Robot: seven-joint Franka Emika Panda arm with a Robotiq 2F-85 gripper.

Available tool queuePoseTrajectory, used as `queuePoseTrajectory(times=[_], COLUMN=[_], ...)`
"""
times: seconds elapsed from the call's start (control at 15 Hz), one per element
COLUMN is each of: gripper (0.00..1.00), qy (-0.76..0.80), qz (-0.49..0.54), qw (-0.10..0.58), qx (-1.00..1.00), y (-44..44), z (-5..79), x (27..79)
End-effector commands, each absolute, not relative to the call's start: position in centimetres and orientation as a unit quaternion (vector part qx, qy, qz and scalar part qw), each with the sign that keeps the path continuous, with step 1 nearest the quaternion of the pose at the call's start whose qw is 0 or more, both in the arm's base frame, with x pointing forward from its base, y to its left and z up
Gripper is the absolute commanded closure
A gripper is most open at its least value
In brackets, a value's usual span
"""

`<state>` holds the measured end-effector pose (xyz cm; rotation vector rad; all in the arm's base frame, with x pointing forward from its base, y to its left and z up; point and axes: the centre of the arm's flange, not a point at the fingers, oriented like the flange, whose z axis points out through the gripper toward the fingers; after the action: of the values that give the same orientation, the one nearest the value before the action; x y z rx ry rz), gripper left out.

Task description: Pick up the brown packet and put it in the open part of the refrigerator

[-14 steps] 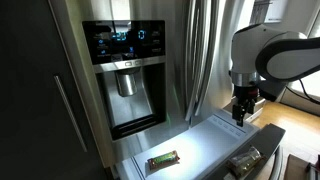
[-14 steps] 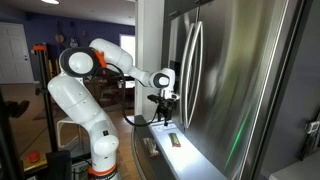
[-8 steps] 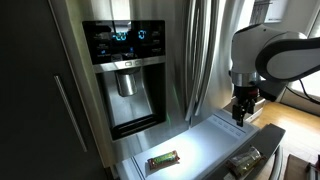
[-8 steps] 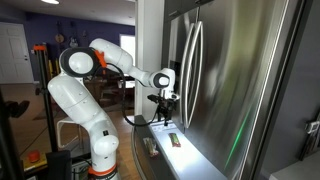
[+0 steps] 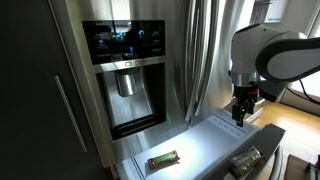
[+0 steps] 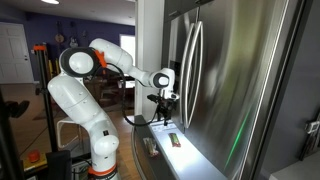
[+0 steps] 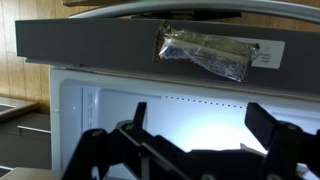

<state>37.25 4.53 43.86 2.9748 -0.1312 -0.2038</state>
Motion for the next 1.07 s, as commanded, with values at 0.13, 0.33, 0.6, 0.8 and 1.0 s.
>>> queuePoseTrajectory(times=[0.13,0.33,0.6,0.8,1.0], gripper=[0.00,0.00,0.00,0.00,0.00], qy=[-0.090,-0.077,-0.078,-0.078,-0.078], qz=[-0.095,-0.098,-0.095,-0.096,-0.096], qw=[0.097,0.090,0.089,0.089,0.089], qx=[0.987,0.988,0.988,0.988,0.988], y=[3.7,3.9,3.9,3.9,3.9], z=[44.6,44.4,44.7,44.6,44.6], x=[34.3,35.3,35.3,35.3,35.3])
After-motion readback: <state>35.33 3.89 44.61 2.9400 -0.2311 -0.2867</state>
